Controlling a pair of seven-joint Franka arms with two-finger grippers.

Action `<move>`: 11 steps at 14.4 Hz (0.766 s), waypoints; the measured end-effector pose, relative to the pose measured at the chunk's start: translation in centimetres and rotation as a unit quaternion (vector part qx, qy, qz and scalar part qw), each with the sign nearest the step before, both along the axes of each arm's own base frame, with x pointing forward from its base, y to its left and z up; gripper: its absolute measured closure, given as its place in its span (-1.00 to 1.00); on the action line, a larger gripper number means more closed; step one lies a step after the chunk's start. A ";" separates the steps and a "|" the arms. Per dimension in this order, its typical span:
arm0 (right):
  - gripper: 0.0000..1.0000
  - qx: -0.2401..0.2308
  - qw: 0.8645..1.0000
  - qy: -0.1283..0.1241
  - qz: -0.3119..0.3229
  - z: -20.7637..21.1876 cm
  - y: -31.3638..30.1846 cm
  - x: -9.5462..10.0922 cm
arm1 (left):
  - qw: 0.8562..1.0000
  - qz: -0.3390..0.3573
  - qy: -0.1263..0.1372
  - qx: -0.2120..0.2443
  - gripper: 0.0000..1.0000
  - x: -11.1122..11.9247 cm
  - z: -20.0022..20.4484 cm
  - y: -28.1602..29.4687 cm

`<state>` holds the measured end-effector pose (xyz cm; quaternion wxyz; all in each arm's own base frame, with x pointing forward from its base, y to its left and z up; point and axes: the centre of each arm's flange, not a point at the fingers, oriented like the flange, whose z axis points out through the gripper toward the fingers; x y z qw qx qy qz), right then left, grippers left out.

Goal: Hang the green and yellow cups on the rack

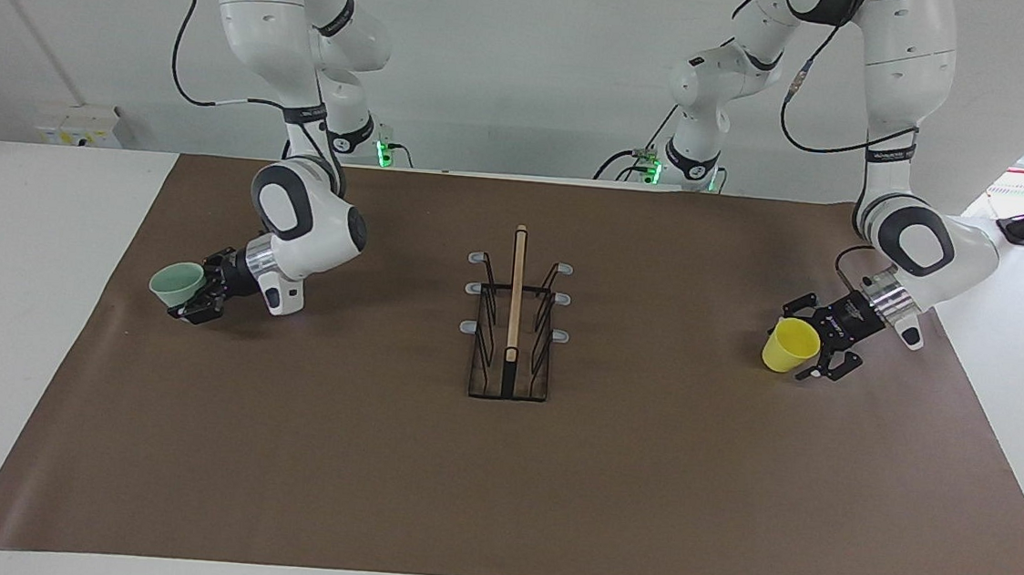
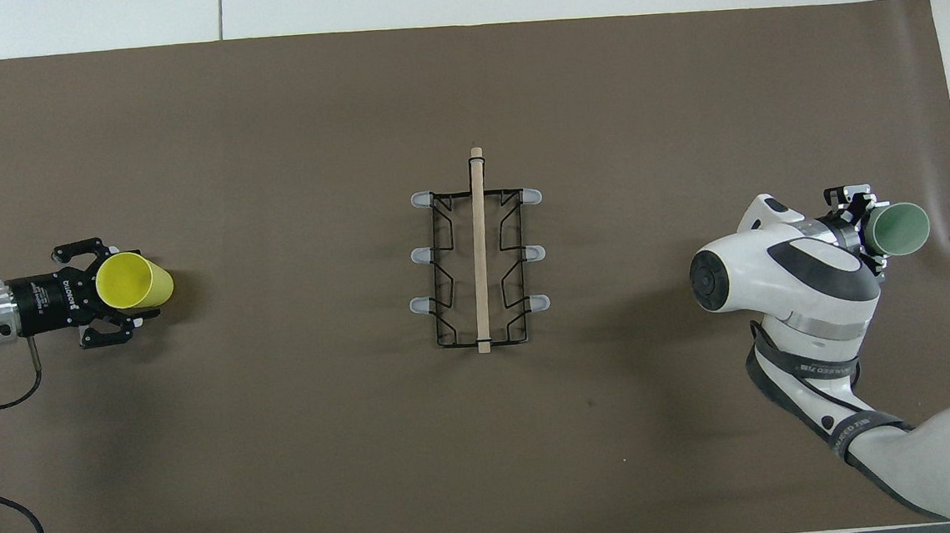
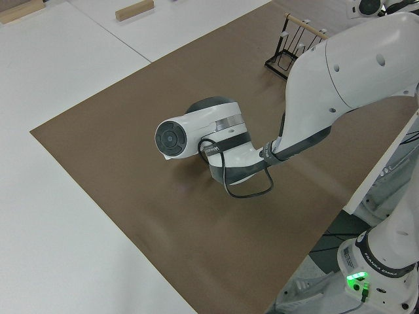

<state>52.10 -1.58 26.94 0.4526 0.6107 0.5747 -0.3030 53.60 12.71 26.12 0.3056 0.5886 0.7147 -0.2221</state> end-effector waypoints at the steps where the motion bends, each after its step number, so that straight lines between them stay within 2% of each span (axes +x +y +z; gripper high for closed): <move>1: -0.37 0.010 1.000 -0.016 -0.017 1.5 0.0 0.4 | 1.000 -0.002 -0.003 0.006 -1.00 0.2 0.0 -0.6; 2: -0.32 0.021 0.999 -0.034 -0.036 3.3 -0.3 0.7 | 1.000 -0.003 -0.008 0.016 -0.97 0.5 -0.1 -1.3; 3: -0.31 0.035 0.996 -0.051 -0.058 5.0 -0.9 0.6 | 1.000 -0.006 -0.011 0.023 -0.82 0.8 0.0 -2.0; 4: -0.31 0.054 0.993 -0.067 -0.085 6.6 -1.4 0.3 | 1.000 -0.007 -0.014 0.027 -0.82 1.0 0.0 -2.5; 7: -0.31 0.122 0.976 -0.092 -0.152 9.3 -1.2 -0.5 | 0.999 -0.010 -0.021 0.033 -0.24 1.4 0.4 -3.0; 10: -0.31 0.175 0.961 -0.102 -0.189 10.1 0.2 -0.1 | 0.998 -0.010 -0.053 0.042 -0.23 2.5 3.8 -3.1; 11: -0.31 0.203 0.950 -0.107 -0.211 10.6 0.6 0.2 | 0.996 -0.011 -0.069 0.049 -0.23 2.9 5.9 -3.3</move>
